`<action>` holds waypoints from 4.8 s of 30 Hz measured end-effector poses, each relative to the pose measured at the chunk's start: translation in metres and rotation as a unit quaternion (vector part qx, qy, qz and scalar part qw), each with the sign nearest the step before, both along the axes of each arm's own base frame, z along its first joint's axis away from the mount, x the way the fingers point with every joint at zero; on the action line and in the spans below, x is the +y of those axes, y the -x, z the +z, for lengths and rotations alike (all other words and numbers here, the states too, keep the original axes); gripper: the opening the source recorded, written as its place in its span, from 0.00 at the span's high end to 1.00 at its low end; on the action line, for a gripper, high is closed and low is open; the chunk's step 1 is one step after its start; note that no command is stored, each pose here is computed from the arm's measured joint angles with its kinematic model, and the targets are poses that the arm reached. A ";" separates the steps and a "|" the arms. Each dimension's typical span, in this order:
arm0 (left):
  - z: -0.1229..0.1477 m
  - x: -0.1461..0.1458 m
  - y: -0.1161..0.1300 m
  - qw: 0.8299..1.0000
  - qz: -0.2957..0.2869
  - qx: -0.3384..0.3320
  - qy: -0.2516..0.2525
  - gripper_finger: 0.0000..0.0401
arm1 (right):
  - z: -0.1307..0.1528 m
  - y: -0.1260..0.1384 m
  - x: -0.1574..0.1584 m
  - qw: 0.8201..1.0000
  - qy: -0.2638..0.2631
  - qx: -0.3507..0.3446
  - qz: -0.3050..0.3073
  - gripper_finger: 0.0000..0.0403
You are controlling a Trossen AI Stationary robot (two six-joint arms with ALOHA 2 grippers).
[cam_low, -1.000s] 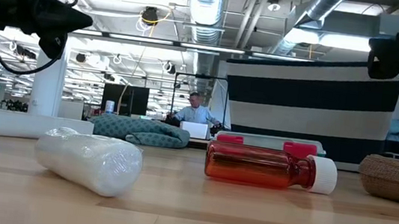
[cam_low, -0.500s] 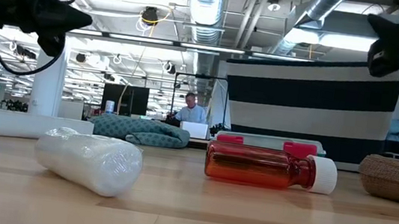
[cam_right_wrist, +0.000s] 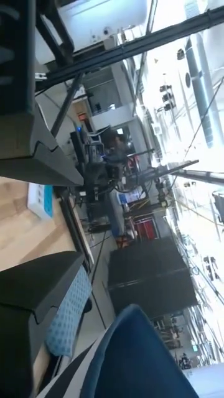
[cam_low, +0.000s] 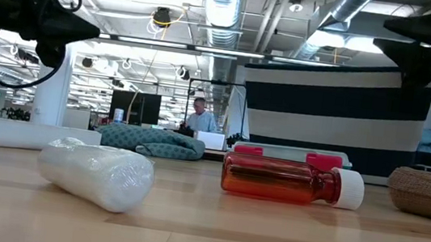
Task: Pick & place medical supplies in basket/bin
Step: Put the brown bandage into the blue basket
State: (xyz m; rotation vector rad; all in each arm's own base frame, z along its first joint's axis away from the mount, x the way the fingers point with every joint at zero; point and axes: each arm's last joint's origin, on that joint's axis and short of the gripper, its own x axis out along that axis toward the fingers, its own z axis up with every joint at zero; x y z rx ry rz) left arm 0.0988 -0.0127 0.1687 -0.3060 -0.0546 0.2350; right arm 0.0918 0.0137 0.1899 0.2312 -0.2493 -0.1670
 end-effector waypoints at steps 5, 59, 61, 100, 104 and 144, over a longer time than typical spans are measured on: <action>-0.002 -0.001 -0.002 1.000 -0.007 0.007 0.007 1.00 | -0.002 0.000 -0.001 1.000 0.003 0.015 -0.026 0.57; 0.062 0.006 0.015 0.974 0.087 -0.192 -0.086 0.66 | 0.127 -0.075 0.092 0.944 -0.073 0.290 0.138 0.48; 0.072 0.006 0.018 0.971 0.066 -0.214 -0.089 0.66 | 0.121 -0.080 0.101 0.933 -0.097 0.321 0.133 0.48; 0.140 0.006 0.011 0.977 0.102 -0.137 -0.131 0.66 | -0.034 -0.139 0.152 0.678 -0.304 0.664 -0.078 0.48; 0.140 0.006 0.010 0.975 0.104 -0.132 -0.142 0.66 | -0.042 -0.144 0.155 0.681 -0.294 0.667 -0.061 0.49; 0.135 0.005 0.008 0.976 0.104 -0.101 -0.160 0.66 | 0.073 -0.104 0.135 0.842 -0.206 0.490 0.097 0.87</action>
